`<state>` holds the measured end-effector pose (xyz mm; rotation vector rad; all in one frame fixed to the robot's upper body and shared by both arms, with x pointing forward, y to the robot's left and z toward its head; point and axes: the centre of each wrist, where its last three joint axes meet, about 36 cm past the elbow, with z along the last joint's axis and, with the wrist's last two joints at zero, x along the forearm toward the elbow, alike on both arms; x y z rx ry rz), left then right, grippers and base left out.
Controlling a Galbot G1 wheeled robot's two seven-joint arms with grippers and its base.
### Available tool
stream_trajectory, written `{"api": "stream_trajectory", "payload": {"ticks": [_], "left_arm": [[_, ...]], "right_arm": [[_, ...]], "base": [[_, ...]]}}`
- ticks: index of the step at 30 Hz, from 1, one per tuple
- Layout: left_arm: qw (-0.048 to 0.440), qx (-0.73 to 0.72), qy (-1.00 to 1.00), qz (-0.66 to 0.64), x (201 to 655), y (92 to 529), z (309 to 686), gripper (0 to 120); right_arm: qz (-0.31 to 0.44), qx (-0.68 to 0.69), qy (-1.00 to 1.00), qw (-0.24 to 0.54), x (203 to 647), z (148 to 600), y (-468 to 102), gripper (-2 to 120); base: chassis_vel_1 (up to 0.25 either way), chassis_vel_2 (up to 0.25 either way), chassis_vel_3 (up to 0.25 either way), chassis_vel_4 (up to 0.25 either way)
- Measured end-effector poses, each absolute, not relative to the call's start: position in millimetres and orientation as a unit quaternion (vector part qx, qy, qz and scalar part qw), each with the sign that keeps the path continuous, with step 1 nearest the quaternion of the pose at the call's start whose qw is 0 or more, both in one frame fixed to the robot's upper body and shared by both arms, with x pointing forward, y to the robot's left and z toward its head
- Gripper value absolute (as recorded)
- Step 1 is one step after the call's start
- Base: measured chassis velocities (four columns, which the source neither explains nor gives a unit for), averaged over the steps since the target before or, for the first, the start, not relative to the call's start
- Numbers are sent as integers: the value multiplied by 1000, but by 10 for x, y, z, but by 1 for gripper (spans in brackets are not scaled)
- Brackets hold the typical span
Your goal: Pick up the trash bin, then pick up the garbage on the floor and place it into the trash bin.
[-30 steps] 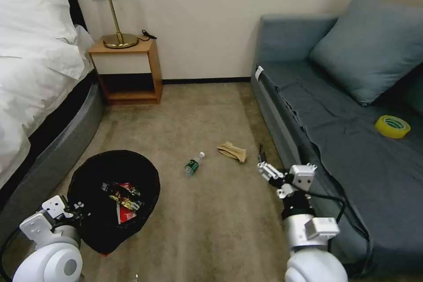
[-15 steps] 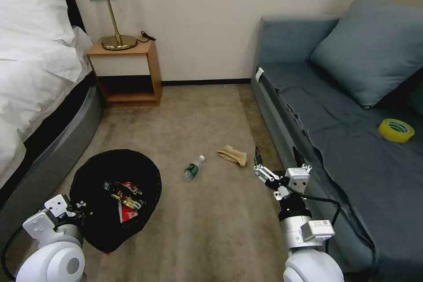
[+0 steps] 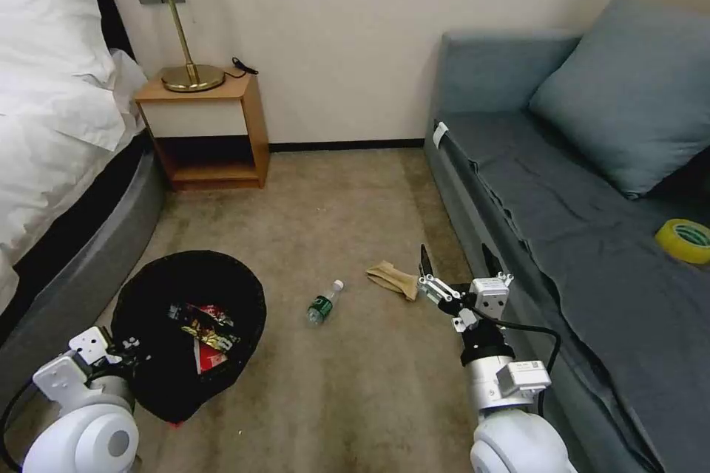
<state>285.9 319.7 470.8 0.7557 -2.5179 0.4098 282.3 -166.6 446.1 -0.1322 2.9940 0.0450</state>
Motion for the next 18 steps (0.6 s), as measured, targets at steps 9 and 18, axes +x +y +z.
{"api": "stream_trajectory", "payload": {"ticks": [9, 18], "left_arm": [[237, 278, -918, 152, 2847, 3212, 4712, 1], [235, 280, -918, 152, 2824, 3234, 4711, 1]], "right_arm": [[14, -48, 997, 67, 2830, 4429, -1646, 100], [13, -52, 997, 63, 2834, 4395, -1614, 100]], "base": [[-133, 132, 125, -127], [-159, 145, 152, -147]]}}
